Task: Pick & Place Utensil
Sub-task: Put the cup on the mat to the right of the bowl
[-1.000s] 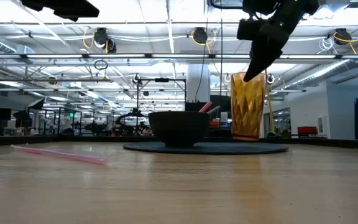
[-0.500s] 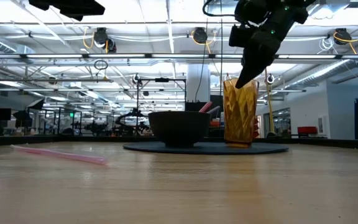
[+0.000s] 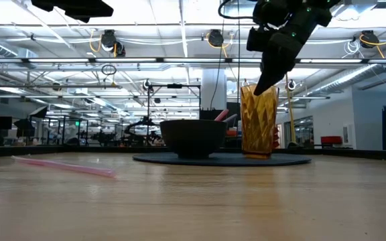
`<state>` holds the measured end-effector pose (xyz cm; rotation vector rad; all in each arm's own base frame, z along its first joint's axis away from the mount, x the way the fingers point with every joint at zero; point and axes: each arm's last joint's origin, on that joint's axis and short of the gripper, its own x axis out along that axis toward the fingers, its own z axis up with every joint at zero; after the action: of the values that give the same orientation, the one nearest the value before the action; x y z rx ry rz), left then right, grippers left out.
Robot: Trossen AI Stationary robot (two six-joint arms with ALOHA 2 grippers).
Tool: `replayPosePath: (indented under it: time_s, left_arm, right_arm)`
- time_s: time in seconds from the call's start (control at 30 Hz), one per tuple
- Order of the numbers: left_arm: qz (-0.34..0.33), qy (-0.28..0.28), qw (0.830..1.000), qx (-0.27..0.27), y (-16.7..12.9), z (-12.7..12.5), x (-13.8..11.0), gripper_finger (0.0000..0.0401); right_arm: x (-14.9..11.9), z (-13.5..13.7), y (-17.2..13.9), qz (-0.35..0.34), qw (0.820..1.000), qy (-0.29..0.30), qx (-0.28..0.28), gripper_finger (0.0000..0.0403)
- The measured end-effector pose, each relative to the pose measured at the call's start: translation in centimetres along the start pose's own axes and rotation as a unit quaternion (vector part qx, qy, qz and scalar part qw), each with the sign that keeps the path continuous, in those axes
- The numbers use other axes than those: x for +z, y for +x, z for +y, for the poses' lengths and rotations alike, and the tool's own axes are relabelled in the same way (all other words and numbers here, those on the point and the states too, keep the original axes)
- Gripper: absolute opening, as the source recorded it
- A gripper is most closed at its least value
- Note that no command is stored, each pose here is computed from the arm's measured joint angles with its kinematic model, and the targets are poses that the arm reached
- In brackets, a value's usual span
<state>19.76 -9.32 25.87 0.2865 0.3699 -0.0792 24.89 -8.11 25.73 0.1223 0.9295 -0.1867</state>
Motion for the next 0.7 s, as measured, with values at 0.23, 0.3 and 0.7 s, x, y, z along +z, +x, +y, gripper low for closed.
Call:
replayPosePath:
  time_s: [0.23, 0.3, 0.7]
  left_arm:
    - [0.000, 0.000, 1.000, 0.000, 0.00, 0.00, -0.01, 0.0136]
    - [0.000, 0.000, 1.000, 0.000, 0.00, 0.00, -0.01, 0.0136]
    - [0.001, 0.001, 1.000, 0.000, 0.00, 0.00, -0.02, 0.0136]
  right_arm:
    - [-0.10, 0.00, 0.12, 0.003, 1.000, 0.003, 0.000, 0.0072]
    - [-0.09, 0.00, 0.13, 0.002, 1.000, 0.003, 0.000, 0.0082]
    - [0.28, -0.04, -0.18, -0.007, 1.000, -0.006, -0.007, 0.0095]
